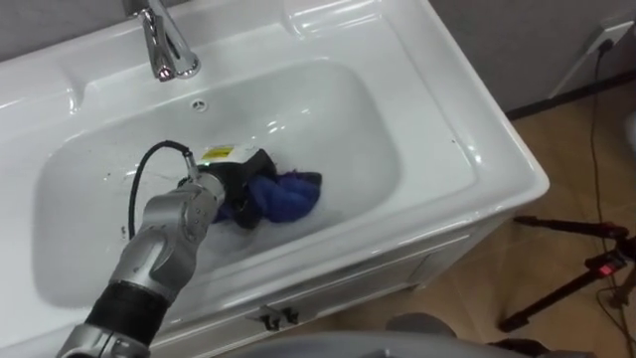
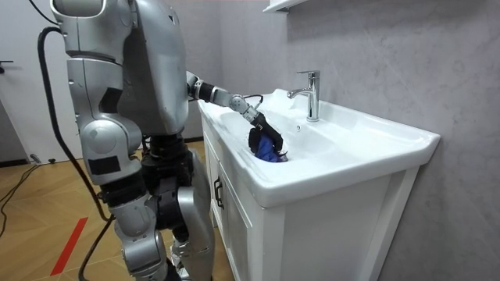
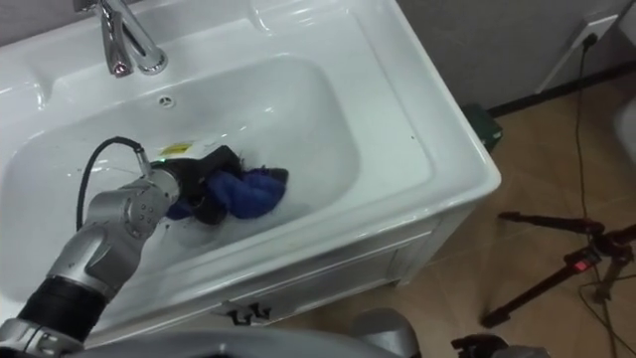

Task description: Wipe basin

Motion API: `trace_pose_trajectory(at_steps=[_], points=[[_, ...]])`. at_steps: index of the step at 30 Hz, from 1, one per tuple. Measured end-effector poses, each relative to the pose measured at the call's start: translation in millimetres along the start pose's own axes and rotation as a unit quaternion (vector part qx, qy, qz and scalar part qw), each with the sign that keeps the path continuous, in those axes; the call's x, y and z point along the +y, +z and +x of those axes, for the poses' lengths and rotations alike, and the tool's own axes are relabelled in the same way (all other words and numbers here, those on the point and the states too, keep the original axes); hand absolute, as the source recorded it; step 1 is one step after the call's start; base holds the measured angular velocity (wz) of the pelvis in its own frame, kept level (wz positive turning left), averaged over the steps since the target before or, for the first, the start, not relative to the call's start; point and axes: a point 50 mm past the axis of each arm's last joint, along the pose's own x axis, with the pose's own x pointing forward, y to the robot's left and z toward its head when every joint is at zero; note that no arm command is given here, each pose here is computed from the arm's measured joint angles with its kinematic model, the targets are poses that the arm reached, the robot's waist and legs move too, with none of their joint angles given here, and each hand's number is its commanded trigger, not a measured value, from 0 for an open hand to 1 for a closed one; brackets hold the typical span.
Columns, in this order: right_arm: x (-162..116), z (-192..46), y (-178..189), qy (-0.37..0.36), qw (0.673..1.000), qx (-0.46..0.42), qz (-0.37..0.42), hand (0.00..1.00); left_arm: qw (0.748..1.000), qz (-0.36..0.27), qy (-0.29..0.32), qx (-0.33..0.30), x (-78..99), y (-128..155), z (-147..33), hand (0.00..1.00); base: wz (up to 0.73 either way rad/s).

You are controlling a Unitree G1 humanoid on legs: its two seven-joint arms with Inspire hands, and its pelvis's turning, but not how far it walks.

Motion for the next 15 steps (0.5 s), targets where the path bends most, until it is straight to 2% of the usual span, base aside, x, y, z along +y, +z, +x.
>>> trace_pose_trajectory(at_steps=[15], points=[[18.0, 4.5, 5.7, 0.009, 1.0, 0.015, 0.013, 0.0, 0.997, -0.049, 0.042, 0.042, -2.2, -5.2, 19.0, 1.0, -0.02]])
